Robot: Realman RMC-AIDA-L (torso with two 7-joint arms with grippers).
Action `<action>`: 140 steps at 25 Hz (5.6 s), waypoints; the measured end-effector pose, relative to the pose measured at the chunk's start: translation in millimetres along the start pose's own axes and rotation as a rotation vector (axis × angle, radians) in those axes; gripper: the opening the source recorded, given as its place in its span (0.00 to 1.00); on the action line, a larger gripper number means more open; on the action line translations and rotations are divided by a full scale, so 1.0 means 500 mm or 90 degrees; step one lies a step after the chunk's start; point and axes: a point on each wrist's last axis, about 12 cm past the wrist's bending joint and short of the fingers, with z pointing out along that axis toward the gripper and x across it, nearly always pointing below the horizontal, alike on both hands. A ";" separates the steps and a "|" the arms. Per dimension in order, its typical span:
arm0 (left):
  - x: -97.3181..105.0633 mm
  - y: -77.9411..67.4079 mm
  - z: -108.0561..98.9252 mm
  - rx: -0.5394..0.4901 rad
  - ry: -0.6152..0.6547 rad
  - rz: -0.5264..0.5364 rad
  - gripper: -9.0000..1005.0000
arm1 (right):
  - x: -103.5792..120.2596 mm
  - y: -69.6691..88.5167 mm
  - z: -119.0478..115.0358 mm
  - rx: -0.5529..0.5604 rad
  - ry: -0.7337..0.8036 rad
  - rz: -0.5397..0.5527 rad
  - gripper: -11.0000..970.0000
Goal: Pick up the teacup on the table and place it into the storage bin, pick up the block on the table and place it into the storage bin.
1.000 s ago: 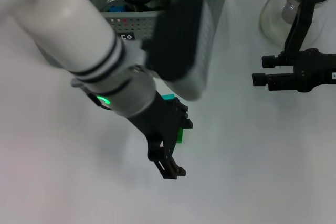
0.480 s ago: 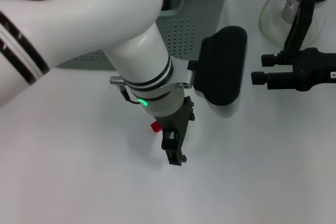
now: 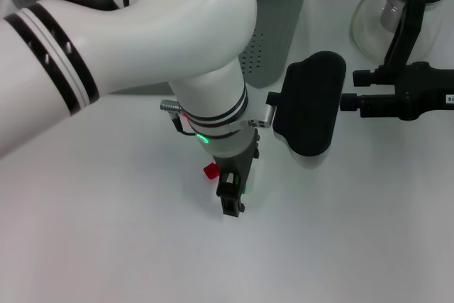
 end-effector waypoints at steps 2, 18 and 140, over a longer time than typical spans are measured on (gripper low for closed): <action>0.000 0.000 0.001 0.000 0.002 0.001 0.94 | 0.000 0.000 0.001 0.000 -0.001 0.000 0.77; -0.006 -0.003 0.003 -0.001 0.018 0.010 0.74 | 0.001 0.000 -0.001 0.001 -0.003 -0.005 0.77; 0.093 0.021 -0.015 0.005 -0.005 -0.489 0.83 | 0.027 0.008 -0.018 -0.010 -0.010 -0.013 0.77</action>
